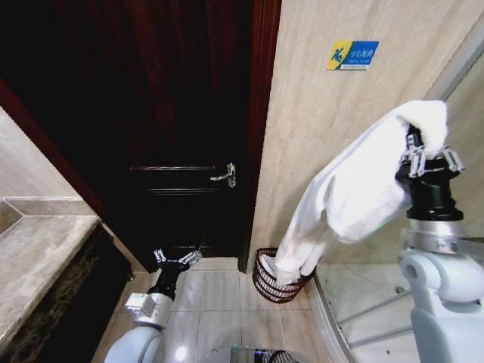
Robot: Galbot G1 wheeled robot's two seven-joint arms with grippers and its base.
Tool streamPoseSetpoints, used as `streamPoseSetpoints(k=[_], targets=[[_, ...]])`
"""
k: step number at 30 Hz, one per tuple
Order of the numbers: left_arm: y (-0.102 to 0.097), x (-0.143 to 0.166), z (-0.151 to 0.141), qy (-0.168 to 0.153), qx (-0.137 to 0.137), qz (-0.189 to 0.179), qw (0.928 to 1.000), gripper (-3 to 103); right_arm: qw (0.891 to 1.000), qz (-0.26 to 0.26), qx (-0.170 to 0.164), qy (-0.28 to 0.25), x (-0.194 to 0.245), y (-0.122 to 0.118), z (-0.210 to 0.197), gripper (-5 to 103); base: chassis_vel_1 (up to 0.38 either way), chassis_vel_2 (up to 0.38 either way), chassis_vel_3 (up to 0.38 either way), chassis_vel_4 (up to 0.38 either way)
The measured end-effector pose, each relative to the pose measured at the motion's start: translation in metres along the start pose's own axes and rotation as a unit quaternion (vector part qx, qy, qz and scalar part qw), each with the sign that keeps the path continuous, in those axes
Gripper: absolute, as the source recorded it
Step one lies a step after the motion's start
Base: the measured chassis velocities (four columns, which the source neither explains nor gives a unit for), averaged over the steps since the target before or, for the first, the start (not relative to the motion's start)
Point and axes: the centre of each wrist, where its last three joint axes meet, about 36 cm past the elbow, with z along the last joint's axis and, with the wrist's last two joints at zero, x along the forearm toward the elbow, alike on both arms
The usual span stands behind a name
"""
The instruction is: Discard the used towel into the hamper.
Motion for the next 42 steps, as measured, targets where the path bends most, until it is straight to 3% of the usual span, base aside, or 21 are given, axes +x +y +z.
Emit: streamPoseSetpoints(k=[16,42], targets=[[0.0,0.0,0.0,0.0,0.0,0.0,1.0,100,1.0,0.002,0.01,-0.004,-0.021,-0.02,0.013,12,0.0,0.0,0.0,0.0],[0.0,0.0,0.0,0.0,0.0,0.0,1.0,100,0.998,0.009,-0.016,0.054,0.024,0.004,0.054,12,0.0,0.0,0.0,0.0]])
